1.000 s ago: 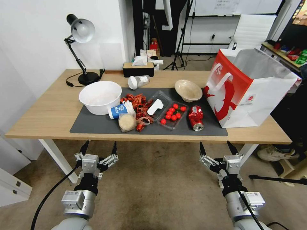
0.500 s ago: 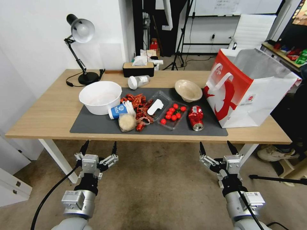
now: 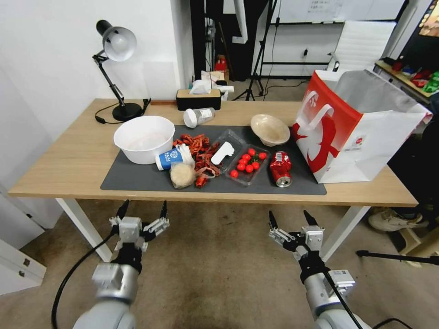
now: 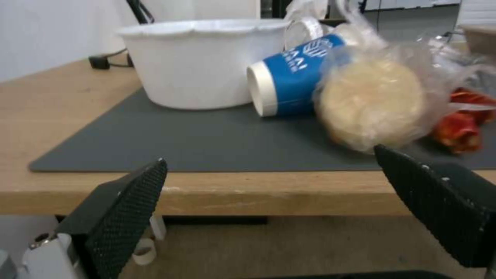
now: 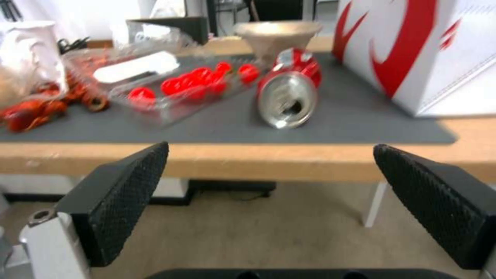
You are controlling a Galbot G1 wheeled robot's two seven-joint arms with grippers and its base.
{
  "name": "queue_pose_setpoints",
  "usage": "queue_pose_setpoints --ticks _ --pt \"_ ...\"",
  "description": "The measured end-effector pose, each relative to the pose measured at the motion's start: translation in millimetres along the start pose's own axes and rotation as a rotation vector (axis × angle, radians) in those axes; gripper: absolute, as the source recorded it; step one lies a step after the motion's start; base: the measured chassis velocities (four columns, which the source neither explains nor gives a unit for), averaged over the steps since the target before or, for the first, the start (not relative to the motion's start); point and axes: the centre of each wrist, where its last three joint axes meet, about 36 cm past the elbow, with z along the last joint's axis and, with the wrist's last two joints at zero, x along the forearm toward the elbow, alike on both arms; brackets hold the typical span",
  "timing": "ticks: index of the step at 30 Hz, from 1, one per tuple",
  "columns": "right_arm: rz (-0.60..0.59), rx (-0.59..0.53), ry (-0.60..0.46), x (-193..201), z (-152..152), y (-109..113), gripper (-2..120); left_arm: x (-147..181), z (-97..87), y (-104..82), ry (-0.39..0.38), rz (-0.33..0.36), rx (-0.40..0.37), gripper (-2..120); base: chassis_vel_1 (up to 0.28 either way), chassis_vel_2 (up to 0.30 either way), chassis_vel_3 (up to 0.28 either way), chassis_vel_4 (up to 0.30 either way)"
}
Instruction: Pick up the trash from the table and place it into the takeout bag.
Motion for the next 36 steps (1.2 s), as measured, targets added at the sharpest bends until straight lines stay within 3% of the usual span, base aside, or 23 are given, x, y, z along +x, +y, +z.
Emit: queue_pose_setpoints --ticks 6,13,15,18,27,36 --pt "0.021 0.021 -0.019 2 -8 -16 100 0 3.2 0.0 0.004 0.002 0.019 100 0.000 0.000 0.000 0.000" --pt "0.014 0.005 -0.031 2 -8 -19 100 4 0.0 -1.2 -0.004 0.001 0.024 100 0.000 0.000 0.000 0.000" --pt "-0.025 0.017 -0.104 -5 2 -24 100 10 -1.3 0.6 -0.013 -0.003 0.024 100 0.000 0.000 0.000 0.000" --pt "-0.047 0.027 -0.130 -7 7 -27 100 12 -2.3 3.3 -0.021 -0.009 0.020 100 0.000 0.000 0.000 0.000" --pt "-0.061 0.031 -0.150 -14 18 -30 100 14 3.6 7.1 -0.046 -0.009 0.025 100 0.000 0.000 0.000 0.000" --pt "-0.021 -0.130 -0.166 -38 3 -21 100 13 4.5 8.0 -0.044 -0.002 0.026 100 0.000 0.000 0.000 0.000"
